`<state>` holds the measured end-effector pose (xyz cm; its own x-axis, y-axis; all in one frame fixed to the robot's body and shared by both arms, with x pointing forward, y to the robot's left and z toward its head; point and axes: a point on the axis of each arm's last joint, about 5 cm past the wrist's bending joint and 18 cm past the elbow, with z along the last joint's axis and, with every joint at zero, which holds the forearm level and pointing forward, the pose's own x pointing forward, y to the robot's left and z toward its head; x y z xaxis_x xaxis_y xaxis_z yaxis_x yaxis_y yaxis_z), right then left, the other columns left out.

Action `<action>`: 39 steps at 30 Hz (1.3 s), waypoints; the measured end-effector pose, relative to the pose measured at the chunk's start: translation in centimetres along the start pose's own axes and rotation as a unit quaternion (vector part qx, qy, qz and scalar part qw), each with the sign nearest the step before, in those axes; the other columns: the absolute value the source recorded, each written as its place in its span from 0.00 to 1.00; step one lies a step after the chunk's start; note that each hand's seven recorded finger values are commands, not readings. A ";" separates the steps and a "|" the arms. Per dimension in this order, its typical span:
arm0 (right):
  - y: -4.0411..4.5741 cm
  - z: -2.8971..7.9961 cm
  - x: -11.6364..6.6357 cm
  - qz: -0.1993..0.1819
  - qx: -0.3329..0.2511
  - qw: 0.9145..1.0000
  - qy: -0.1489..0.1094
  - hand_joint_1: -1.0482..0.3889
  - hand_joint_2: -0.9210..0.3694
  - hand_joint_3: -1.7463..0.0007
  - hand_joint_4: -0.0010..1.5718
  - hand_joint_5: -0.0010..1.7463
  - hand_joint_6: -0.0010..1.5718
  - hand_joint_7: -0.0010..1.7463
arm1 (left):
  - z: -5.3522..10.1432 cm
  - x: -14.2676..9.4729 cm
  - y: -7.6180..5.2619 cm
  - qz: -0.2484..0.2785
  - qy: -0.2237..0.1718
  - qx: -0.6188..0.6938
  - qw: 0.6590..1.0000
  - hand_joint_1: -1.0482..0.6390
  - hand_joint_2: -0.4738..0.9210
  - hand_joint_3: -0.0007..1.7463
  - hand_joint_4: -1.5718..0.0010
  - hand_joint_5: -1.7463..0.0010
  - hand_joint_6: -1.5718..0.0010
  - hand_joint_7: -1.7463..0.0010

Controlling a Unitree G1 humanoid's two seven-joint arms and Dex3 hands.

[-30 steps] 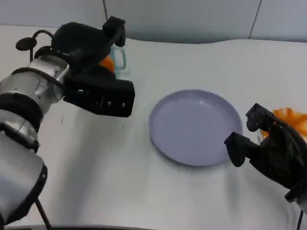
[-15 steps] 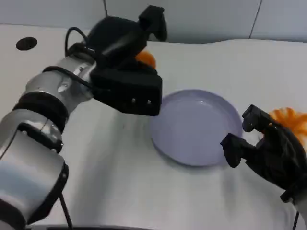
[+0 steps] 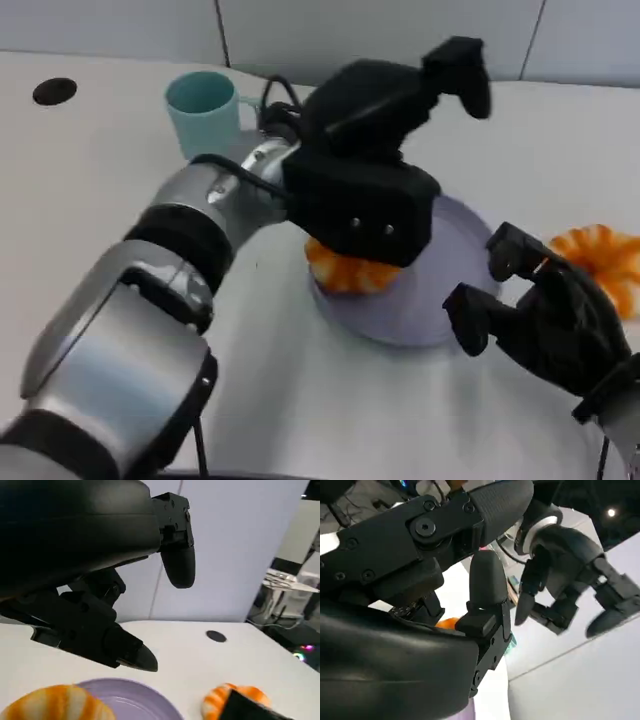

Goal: Grasp the bread from the table and place it into the plate.

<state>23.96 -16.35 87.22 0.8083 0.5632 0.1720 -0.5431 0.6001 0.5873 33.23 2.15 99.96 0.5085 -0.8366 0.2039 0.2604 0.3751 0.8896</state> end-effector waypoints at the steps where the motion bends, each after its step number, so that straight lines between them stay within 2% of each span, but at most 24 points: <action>1: -0.01 0.0 0.0 0.000 0.001 1.000 0.000 0.50 0.07 1.00 0.55 1.00 0.40 1.00 | 0.1 0.0 0.0 -0.001 -0.002 0.000 1.000 0.56 0.87 0.01 0.34 0.00 0.45 0.00; 4: -0.04 0.0 0.0 -0.002 0.001 1.000 0.001 0.49 0.07 1.00 0.55 1.00 0.40 1.00 | 0.2 0.1 -0.3 -0.010 -0.003 -0.017 1.000 0.53 0.89 0.02 0.36 0.00 0.50 0.00; 5: -0.04 0.0 0.0 -0.003 0.000 1.000 0.001 0.49 0.06 1.00 0.55 1.00 0.40 1.00 | 0.2 0.1 -0.6 -0.013 -0.003 -0.032 0.999 0.47 0.91 0.03 0.43 0.00 0.56 0.00; 7: -0.07 -0.1 0.0 -0.003 0.001 1.000 0.002 0.49 0.06 1.00 0.55 1.00 0.40 1.00 | 0.2 -0.1 -1.2 -0.022 0.001 -0.069 0.997 0.43 0.93 0.03 0.50 0.00 0.60 0.00; 8: -0.10 -0.1 0.0 -0.004 0.002 1.000 0.002 0.49 0.06 1.00 0.55 1.00 0.40 1.00 | 0.1 -0.2 -1.4 -0.026 0.004 -0.087 0.996 0.35 0.97 0.03 0.62 0.09 0.62 0.14; 9: -0.14 -0.1 0.0 -0.005 0.003 1.000 0.003 0.49 0.06 1.00 0.55 1.00 0.40 1.00 | -0.1 -0.4 -1.4 -0.029 0.007 -0.102 0.994 0.32 0.98 0.02 0.66 0.13 0.62 0.20; 11: -0.21 -0.2 0.0 -0.007 0.005 1.000 0.003 0.49 0.06 1.00 0.55 1.00 0.41 1.00 | -0.3 -0.6 -1.4 -0.041 0.009 -0.115 0.992 0.22 1.00 0.11 0.76 0.46 0.64 0.56; 12: -0.22 -0.2 -0.1 -0.008 0.005 1.000 0.003 0.49 0.07 1.00 0.55 1.00 0.41 1.00 | -0.5 -0.8 -1.3 -0.050 0.011 -0.117 0.992 0.20 1.00 0.14 0.78 0.56 0.63 0.68; 14: -0.22 -0.1 0.0 -0.010 0.002 1.000 0.002 0.49 0.07 1.00 0.56 1.00 0.41 1.00 | -0.9 -1.2 -0.9 -0.065 0.016 -0.116 0.991 0.17 1.00 0.18 0.81 0.66 0.63 0.81; 15: -0.22 -0.1 0.0 -0.011 0.001 1.000 0.001 0.48 0.06 1.00 0.56 1.00 0.41 1.00 | -1.1 -1.3 -0.6 -0.069 0.018 -0.116 0.991 0.14 1.00 0.23 0.84 0.68 0.67 0.85; 21: -0.37 -0.2 -0.1 -0.016 -0.006 1.000 0.005 0.48 0.06 1.00 0.56 1.00 0.41 1.00 | -2.8 -3.4 1.5 -0.049 0.020 -0.166 0.985 0.08 1.00 0.31 0.89 0.70 0.75 0.92; 24: -0.41 -0.2 0.1 -0.016 -0.008 1.000 0.006 0.49 0.06 1.00 0.55 1.00 0.41 1.00 | -3.9 -5.0 1.7 -0.035 0.020 -0.224 0.974 0.06 1.00 0.37 0.93 0.70 0.78 0.94; 31: -0.71 0.0 -0.1 -0.020 -0.007 1.000 0.002 0.48 0.05 0.99 0.55 1.00 0.40 1.00 | -6.3 -9.0 1.6 -0.008 0.033 -0.319 0.947 0.04 1.00 0.39 0.96 0.72 0.81 0.97; 34: -0.80 0.0 -0.1 -0.021 -0.007 1.000 0.001 0.49 0.06 1.00 0.55 1.00 0.40 1.00 | -7.6 -10.8 1.1 0.006 0.028 -0.432 0.902 0.05 1.00 0.39 0.99 0.73 0.83 0.98; 38: -0.84 0.1 -0.1 -0.022 -0.007 1.000 0.000 0.49 0.05 1.00 0.55 1.00 0.40 1.00 | -8.9 -12.5 -0.1 0.024 -0.008 -0.604 0.797 0.04 1.00 0.41 0.97 0.70 0.83 0.99; 39: -0.85 0.1 -0.1 -0.022 -0.006 1.000 0.000 0.49 0.05 1.00 0.55 1.00 0.40 1.00 | -9.1 -12.8 -0.4 0.029 -0.017 -0.640 0.768 0.05 1.00 0.41 0.98 0.66 0.83 0.99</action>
<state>24.32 -16.98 86.75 0.8320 0.5351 0.1462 -0.5091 0.6320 0.5843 34.09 16.32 93.24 0.5340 -0.8054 0.2573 0.8421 0.4797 -0.2464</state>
